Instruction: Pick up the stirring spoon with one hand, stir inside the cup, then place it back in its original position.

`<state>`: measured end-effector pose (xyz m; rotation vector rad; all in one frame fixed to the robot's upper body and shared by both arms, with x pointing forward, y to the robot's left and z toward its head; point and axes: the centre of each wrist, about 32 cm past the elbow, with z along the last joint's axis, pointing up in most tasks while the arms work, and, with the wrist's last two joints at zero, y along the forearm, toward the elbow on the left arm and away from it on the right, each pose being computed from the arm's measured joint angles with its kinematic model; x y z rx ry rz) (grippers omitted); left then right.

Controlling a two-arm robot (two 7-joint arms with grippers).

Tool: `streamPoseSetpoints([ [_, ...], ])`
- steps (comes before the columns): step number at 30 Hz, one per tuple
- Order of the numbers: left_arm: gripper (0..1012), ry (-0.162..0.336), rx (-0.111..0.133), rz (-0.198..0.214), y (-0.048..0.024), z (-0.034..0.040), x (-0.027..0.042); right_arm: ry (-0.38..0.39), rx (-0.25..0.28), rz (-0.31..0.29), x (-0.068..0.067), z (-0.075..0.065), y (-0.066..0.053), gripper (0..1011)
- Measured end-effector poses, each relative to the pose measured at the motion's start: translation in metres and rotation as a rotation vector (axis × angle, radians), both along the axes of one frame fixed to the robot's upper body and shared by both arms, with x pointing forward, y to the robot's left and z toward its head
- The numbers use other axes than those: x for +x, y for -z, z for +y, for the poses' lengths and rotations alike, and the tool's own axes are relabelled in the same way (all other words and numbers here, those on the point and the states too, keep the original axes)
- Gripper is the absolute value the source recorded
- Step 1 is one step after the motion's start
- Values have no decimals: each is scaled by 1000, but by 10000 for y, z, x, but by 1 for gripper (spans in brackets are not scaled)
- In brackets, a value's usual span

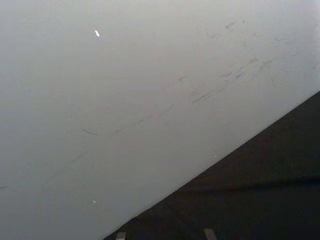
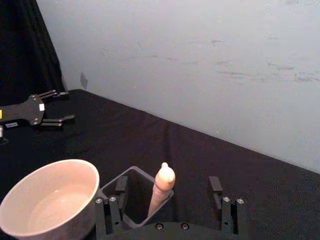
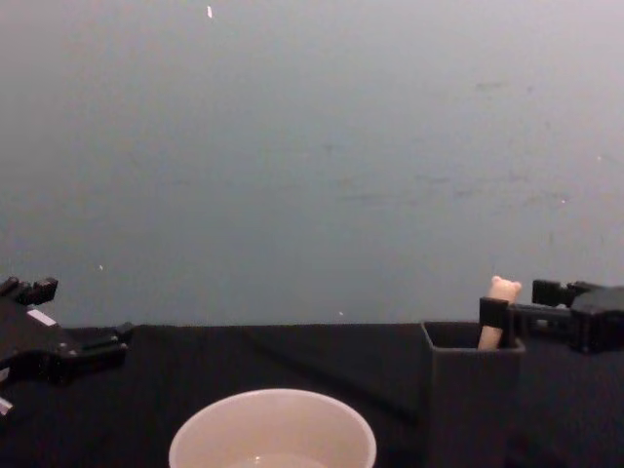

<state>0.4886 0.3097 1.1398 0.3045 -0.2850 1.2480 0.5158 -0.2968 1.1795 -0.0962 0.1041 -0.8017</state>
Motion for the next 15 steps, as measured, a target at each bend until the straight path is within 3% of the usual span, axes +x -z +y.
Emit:
streamPoseSetpoints([
  [15, 1001, 0, 0, 0, 0, 0, 0, 2, 21, 41, 147, 76, 19, 1003],
])
